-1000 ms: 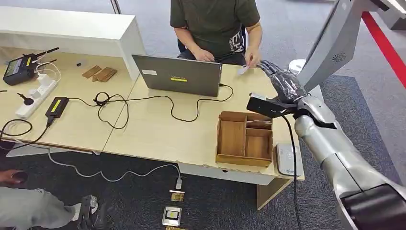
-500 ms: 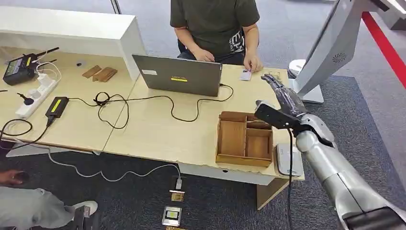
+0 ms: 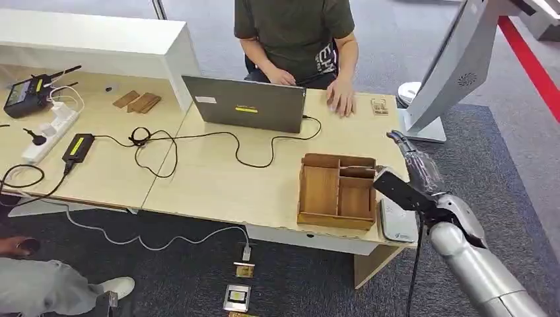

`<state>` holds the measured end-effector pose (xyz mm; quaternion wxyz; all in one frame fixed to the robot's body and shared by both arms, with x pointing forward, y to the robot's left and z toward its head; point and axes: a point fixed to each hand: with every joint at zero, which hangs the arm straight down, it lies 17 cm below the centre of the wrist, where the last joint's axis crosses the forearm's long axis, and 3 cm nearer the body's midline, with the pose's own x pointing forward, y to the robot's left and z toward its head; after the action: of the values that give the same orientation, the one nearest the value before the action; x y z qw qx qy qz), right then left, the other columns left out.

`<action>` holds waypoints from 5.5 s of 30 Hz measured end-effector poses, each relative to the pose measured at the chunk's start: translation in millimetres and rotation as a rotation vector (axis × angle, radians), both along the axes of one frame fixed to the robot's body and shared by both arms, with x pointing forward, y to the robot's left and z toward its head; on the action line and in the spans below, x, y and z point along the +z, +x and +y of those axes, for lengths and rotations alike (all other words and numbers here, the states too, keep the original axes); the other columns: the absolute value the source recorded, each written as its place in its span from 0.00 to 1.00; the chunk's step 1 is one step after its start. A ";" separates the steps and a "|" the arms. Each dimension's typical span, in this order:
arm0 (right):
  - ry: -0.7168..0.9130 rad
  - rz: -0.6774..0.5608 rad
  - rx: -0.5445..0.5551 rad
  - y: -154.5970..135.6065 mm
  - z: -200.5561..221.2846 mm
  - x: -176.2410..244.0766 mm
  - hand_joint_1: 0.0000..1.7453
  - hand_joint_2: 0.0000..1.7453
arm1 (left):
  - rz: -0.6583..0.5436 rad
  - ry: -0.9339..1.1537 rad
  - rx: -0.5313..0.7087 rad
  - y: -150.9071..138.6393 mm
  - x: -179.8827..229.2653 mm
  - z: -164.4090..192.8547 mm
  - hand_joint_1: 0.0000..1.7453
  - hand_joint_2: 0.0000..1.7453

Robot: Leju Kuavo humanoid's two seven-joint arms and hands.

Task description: Pass the card to the sensor for recognition and then transmit it.

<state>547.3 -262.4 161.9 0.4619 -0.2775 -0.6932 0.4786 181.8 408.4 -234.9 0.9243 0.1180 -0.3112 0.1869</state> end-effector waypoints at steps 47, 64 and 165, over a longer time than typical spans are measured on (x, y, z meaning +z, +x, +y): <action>-0.077 -0.086 0.252 -13.9 91.7 25.3 0.00 1.00 | 0.020 0.000 0.011 -0.1 -2.0 -2.7 0.00 0.00; -0.120 -0.046 0.259 -12.6 94.1 4.5 0.00 1.00 | 0.026 -0.003 0.001 -0.7 -2.8 -4.2 0.00 0.00; -0.219 0.041 0.166 23.1 55.5 -47.7 1.00 1.00 | 0.071 0.018 0.045 -9.6 -6.2 5.2 0.00 0.00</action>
<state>570.4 -206.8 114.2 0.4016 -0.2582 -0.6478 0.5937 172.2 413.6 -241.1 0.9292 0.1401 -0.2773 0.2004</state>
